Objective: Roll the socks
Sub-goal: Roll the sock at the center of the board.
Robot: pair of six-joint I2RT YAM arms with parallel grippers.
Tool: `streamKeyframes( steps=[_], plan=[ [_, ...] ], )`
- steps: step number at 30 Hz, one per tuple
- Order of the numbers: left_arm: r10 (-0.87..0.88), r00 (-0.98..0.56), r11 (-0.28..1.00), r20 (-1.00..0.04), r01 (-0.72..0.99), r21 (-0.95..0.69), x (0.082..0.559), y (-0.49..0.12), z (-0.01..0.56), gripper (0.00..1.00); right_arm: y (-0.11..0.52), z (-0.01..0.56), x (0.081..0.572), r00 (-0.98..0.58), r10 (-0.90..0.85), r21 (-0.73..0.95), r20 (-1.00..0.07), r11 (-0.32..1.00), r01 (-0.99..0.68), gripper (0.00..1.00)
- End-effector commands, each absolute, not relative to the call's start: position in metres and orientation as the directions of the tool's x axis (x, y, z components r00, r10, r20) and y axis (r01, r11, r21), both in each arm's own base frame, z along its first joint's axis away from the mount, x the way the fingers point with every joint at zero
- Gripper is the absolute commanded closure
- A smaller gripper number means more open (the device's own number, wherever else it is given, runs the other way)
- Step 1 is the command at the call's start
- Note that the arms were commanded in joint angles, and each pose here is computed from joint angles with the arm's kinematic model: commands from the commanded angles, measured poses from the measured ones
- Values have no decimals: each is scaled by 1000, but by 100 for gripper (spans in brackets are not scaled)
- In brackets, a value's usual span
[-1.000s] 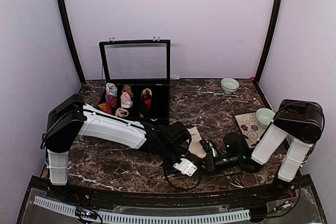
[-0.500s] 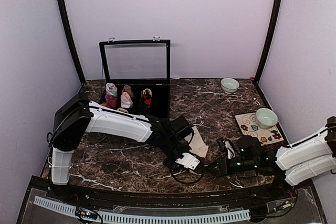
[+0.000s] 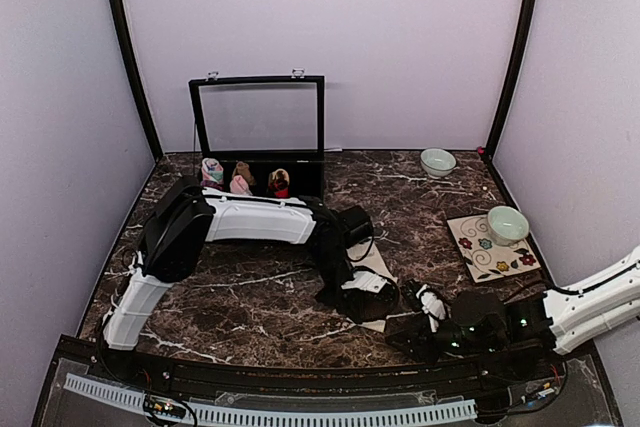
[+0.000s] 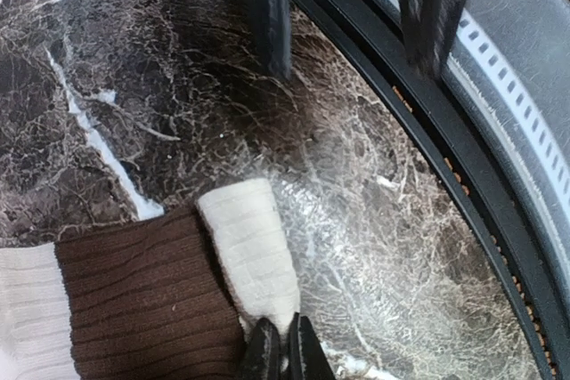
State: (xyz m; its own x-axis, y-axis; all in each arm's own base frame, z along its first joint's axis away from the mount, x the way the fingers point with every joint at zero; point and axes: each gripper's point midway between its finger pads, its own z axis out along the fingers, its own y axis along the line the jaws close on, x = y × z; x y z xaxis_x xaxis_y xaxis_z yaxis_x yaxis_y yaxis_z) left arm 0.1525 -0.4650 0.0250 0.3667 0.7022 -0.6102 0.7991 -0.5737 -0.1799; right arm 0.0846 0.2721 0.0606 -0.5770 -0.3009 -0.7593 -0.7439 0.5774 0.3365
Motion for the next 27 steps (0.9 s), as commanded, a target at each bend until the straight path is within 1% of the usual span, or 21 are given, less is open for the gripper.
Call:
streamKeyframes(
  steps=[1, 7, 13, 17, 22, 26, 27],
  plan=[
    [838, 245, -489, -487, 735, -470, 128, -423, 3, 100, 284, 65, 93, -435, -418, 122, -798, 594, -795, 64],
    [854, 198, -467, -481, 698, -542, 120, -420, 5, 100, 310, 49, 89, -279, -616, -110, -736, 516, -849, 66],
    [876, 195, -447, -442, 674, -588, 117, -412, -2, 100, 327, 50, 96, -156, -680, -236, -716, 447, -863, 65],
    [881, 186, -434, -434, 683, -588, 121, -414, -6, 100, 336, 44, 96, -112, -715, -277, -690, 404, -872, 64],
    [881, 180, -427, -438, 700, -572, 126, -419, -6, 99, 345, 40, 94, -91, -709, -275, -699, 384, -881, 63],
    [884, 181, -423, -431, 702, -573, 127, -419, -9, 99, 349, 33, 94, -92, -710, -275, -698, 385, -881, 66],
    [885, 183, -422, -429, 705, -570, 128, -419, -10, 99, 350, 32, 95, -92, -710, -276, -698, 386, -880, 70]
  ],
)
